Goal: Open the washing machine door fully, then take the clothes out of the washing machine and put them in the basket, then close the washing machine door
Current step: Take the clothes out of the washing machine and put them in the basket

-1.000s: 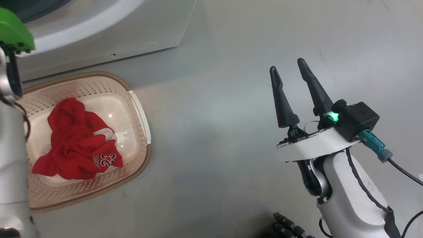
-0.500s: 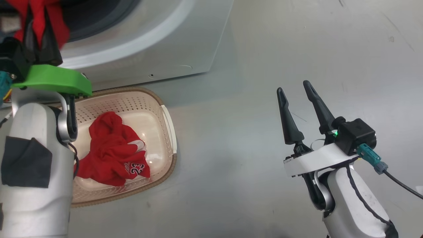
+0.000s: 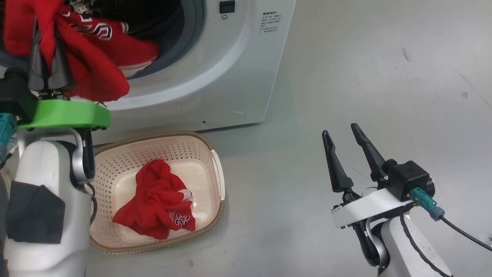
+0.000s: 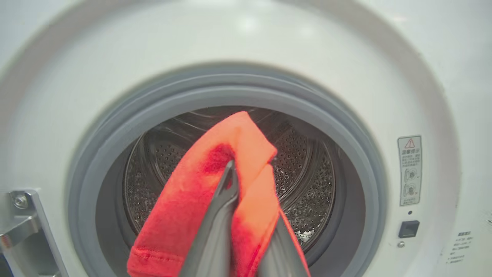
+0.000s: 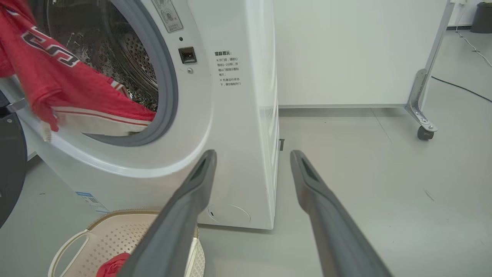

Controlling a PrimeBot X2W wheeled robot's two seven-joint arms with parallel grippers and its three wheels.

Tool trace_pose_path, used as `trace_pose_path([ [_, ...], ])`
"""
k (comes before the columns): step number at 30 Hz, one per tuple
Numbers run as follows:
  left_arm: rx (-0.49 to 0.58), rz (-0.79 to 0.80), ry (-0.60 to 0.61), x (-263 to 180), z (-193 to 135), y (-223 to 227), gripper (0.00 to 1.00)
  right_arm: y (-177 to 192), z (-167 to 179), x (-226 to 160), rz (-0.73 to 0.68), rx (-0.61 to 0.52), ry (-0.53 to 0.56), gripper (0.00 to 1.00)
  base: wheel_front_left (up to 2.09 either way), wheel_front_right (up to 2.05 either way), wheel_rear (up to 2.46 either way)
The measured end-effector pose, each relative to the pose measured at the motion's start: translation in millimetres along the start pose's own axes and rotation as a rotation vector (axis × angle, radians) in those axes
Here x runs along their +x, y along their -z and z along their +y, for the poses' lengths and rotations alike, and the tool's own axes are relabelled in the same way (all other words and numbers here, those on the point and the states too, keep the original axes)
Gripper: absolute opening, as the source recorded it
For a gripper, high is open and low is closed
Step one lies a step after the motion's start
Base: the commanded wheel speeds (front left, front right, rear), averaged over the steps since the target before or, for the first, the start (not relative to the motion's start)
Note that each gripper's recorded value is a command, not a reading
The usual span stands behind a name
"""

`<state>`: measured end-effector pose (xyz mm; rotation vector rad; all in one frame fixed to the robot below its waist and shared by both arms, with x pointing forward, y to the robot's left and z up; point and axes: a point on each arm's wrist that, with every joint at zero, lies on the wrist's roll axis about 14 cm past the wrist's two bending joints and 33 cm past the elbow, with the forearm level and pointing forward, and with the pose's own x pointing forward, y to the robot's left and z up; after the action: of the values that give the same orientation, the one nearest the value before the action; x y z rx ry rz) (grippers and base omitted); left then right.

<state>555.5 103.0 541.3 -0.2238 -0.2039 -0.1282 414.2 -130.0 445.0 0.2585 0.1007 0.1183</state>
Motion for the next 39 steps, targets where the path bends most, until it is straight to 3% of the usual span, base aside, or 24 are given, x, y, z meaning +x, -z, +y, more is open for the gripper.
trace_pose_path([
  [11, 0.029, -0.156, 0.034, -20.1, -15.5, -66.4, 0.00, -17.3, 9.4, -19.3, -0.045, 0.000, -0.014, 1.00, 0.00, 0.00, 0.00],
  [17, 0.025, -0.183, 0.046, -34.5, -22.2, -78.4, 0.00, -20.8, 11.4, -27.6, -0.055, 0.002, -0.017, 1.00, 0.00, 0.00, 0.00],
  [39, -0.015, 0.360, -0.049, -117.6, 1.9, 83.8, 0.00, -12.2, 4.9, -23.5, -0.033, 0.012, 0.000, 1.00, 0.00, 0.00, 0.00],
])
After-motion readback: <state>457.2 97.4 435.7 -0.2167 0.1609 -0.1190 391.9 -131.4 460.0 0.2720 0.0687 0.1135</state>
